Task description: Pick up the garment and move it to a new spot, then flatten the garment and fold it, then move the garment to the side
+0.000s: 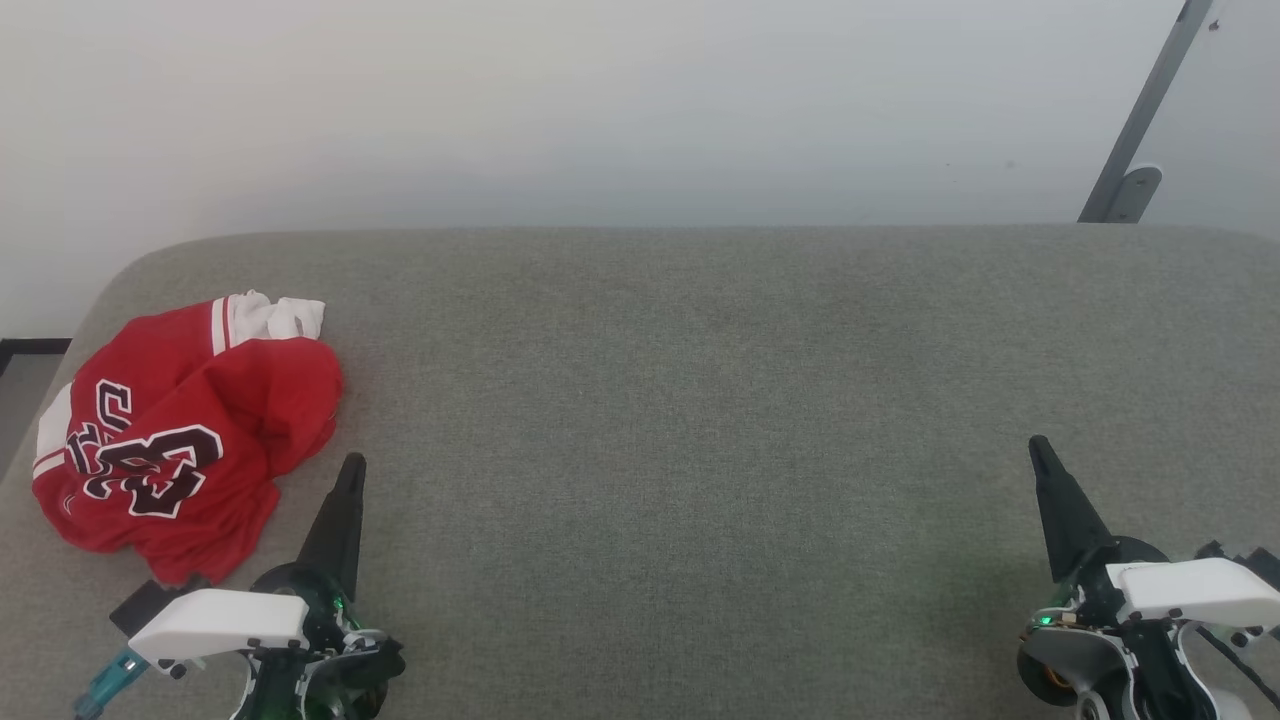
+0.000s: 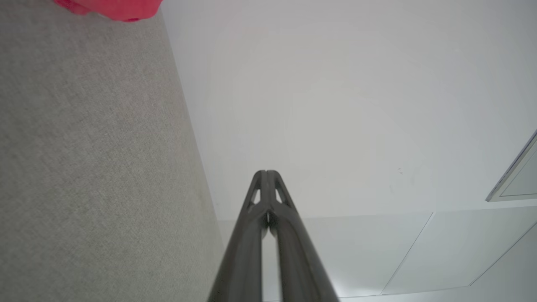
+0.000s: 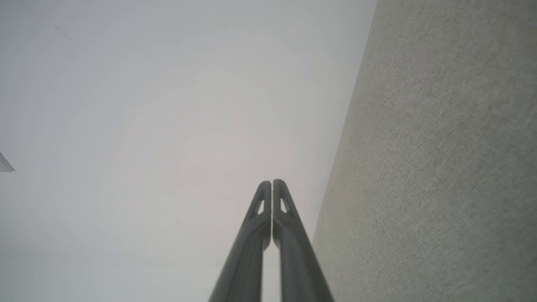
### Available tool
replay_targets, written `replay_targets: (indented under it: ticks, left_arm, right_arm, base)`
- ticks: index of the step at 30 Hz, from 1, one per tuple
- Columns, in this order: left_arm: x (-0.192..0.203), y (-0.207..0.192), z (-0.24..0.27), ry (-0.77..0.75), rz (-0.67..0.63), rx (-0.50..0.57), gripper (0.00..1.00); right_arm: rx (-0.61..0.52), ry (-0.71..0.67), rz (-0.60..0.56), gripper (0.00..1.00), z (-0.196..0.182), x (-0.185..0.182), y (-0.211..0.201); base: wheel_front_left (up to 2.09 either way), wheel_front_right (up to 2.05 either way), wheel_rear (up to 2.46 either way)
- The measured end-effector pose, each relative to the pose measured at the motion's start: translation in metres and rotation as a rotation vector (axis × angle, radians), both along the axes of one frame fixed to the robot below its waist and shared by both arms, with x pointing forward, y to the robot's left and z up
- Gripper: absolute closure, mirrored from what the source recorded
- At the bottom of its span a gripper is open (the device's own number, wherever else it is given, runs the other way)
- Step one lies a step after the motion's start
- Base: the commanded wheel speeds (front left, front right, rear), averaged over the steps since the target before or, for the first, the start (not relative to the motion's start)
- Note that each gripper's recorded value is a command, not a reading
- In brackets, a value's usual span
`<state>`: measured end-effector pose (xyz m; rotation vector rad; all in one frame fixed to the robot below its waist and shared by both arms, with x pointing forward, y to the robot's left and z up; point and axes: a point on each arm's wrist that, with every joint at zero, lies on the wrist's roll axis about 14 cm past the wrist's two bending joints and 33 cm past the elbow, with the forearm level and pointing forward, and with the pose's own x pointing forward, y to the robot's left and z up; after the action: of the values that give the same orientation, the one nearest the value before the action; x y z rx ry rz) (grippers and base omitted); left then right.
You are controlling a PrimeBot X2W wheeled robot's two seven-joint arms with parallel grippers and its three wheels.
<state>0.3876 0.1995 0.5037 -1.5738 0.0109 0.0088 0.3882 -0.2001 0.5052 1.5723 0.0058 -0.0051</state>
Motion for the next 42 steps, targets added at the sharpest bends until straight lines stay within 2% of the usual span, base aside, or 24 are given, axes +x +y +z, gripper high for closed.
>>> replay_targets:
  ticks: [2,3,9,21,26,42]
  left_arm:
    - [0.0,0.0,0.0,0.0,0.0,0.0,1.0]
    - [0.0,0.0,-0.001,0.003,0.0,0.0,0.0]
    - [-0.016,-0.002,-0.034,0.105,0.002,-0.012,0.0]
    - [-0.013,-0.004,-0.022,0.092,0.021,0.028,0.0]
    - [-0.012,0.0,-0.02,0.108,0.026,0.12,0.0]
    - [-0.012,0.016,-0.021,0.169,0.025,0.537,0.0]
  right_arm:
    - [0.0,0.0,0.0,1.0,0.0,0.0,0.0]
    - [0.0,0.003,0.0,0.0,-0.001,0.0,0.0]
    - [0.01,0.103,-0.002,0.0,-0.035,-0.017,0.001]
    - [-0.063,0.089,0.004,0.0,-0.029,-0.012,0.009]
    - [-0.143,0.085,0.014,0.0,-0.027,-0.01,0.01]
    - [-0.489,0.075,0.061,0.0,-0.022,-0.002,0.006]
  base:
    - [0.0,0.0,0.0]
    - [0.0,0.0,0.0]
    - [0.0,0.0,0.0]
    - [0.0,0.0,0.0]
    - [0.0,0.0,0.0]
    - [0.0,0.0,0.0]
